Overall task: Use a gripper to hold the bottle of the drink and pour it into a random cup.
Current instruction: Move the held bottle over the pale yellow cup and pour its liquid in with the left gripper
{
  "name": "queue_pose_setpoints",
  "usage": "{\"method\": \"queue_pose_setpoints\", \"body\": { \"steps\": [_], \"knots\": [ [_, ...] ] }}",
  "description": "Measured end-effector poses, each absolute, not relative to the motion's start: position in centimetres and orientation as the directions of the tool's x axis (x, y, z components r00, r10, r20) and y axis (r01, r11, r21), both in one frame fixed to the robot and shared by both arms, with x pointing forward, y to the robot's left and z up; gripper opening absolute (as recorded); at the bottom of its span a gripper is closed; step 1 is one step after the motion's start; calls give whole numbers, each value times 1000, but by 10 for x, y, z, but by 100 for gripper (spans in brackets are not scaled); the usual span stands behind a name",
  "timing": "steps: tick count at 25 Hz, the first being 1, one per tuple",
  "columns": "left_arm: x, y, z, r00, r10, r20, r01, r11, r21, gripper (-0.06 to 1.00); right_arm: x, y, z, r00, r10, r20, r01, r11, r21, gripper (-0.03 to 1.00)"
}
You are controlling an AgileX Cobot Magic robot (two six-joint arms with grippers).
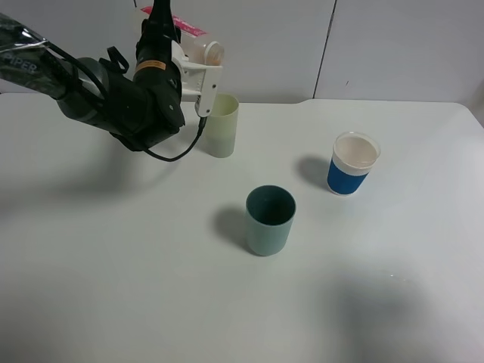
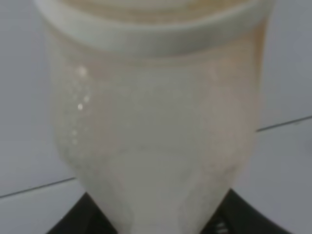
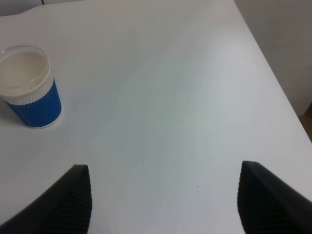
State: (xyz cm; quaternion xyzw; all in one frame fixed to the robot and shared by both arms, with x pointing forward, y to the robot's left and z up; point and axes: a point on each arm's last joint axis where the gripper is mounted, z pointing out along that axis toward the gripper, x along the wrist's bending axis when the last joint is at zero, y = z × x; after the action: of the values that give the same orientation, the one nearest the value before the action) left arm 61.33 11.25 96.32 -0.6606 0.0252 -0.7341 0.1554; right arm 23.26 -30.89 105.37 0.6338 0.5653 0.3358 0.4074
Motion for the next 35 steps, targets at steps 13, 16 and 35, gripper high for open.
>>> {"method": "queue_pose_setpoints", "body": {
  "steps": [13,16,35],
  "knots": [
    [613,112,964,-81,-279,957,191,-947,-260,36,233,-309,1054,135,990,-35,443,-29,896,63],
    [614,111,964,-90,-292,952,180,-945,-273,36,233,-309,1054,135,990,-35,443,-29,896,63],
    [614,108,966,-107,-350,931,161,-930,-331,36,233,-309,1054,135,990,-35,443,-29,896,63]
  ]
}}
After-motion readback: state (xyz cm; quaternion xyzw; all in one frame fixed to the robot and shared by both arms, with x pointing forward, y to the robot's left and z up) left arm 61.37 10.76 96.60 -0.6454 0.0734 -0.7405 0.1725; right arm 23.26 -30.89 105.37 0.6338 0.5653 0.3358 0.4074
